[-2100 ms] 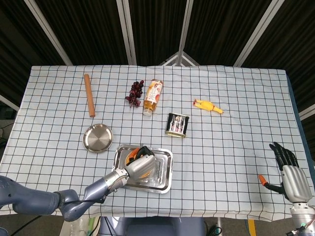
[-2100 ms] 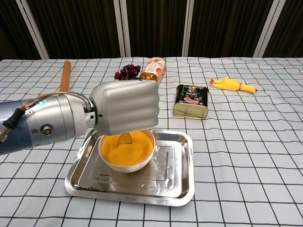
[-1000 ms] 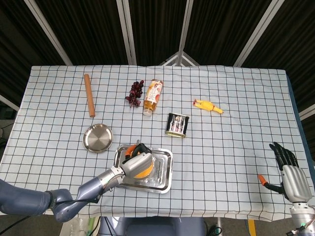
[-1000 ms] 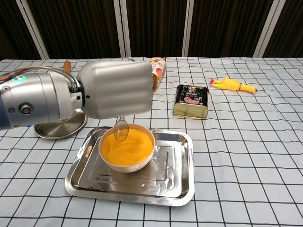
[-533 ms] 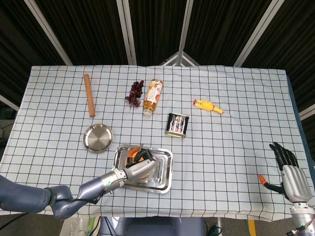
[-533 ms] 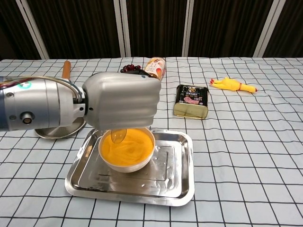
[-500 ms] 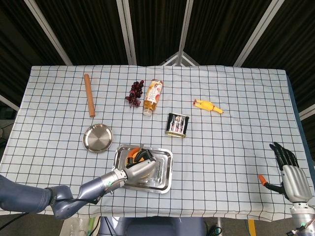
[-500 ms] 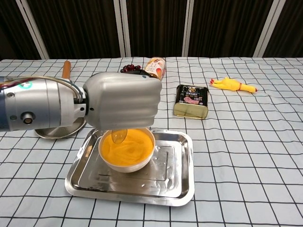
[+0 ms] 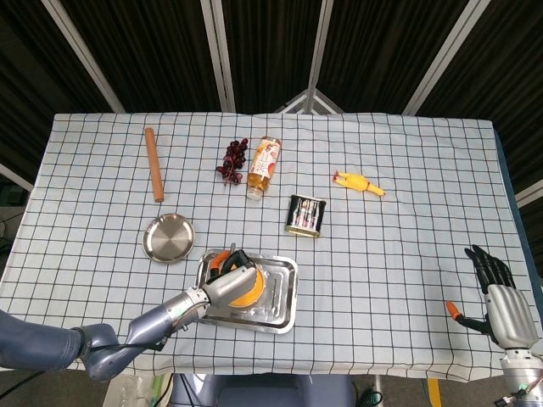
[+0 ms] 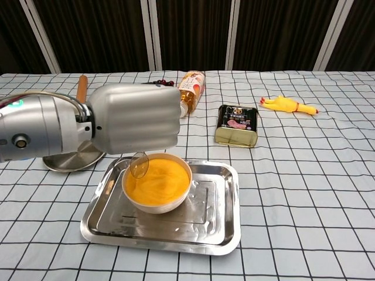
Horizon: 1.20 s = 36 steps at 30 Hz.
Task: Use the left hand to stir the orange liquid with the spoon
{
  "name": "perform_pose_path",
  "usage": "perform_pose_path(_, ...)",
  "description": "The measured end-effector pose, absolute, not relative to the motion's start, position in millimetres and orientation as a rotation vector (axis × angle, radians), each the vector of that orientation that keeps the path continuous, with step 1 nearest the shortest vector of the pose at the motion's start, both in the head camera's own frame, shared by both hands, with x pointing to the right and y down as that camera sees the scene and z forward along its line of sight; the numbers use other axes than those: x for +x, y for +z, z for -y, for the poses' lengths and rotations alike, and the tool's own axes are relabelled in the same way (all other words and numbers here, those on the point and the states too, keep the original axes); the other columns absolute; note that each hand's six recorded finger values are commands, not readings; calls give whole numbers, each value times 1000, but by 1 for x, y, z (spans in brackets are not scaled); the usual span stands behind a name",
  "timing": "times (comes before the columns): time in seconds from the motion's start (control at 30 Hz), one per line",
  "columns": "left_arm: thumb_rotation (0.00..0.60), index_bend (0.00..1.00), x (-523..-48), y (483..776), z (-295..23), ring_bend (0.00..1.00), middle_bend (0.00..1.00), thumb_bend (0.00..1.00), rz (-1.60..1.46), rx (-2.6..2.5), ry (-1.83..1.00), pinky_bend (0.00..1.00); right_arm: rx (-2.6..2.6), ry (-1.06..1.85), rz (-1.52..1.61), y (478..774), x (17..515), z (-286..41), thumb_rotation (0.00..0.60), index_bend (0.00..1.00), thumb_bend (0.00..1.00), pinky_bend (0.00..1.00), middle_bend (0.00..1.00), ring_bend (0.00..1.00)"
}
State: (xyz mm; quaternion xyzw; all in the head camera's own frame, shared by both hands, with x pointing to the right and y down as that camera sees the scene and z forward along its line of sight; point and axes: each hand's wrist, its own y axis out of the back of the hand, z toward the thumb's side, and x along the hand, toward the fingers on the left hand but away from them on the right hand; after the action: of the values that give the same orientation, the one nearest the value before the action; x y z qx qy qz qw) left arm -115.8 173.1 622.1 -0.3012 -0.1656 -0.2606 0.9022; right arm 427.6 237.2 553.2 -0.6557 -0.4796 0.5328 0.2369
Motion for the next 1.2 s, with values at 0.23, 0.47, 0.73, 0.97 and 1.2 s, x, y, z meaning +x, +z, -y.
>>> perform_pose_path(0.23,600,796,-129,611,-148,1000,1000,582,163,-758,-713,1000,-1797,1465,1322,553,429,-237,600,0,339,0,0,0)
perform_pose_path(0.47,600,796,-177,604,-112,1000,1000,580,-21,-886,-954,1000,-1800,1464,1330,552,430,-238,600,0,339,0,0,0)
perform_pose_path(0.73,600,792,-254,622,-86,1000,1000,577,-83,-916,-1196,1000,-1806,1465,1322,553,427,-238,600,0,339,0,0,0)
perform_pose_path(0.97,600,791,-287,654,-86,1000,1000,573,-90,-954,-1313,1000,-1813,1465,1325,554,427,-237,600,0,339,0,0,0)
perform_pose_path(1.2,600,783,-285,686,-104,1000,1000,560,-126,-1046,-1391,1000,-1815,1469,1332,554,429,-237,600,0,339,0,0,0)
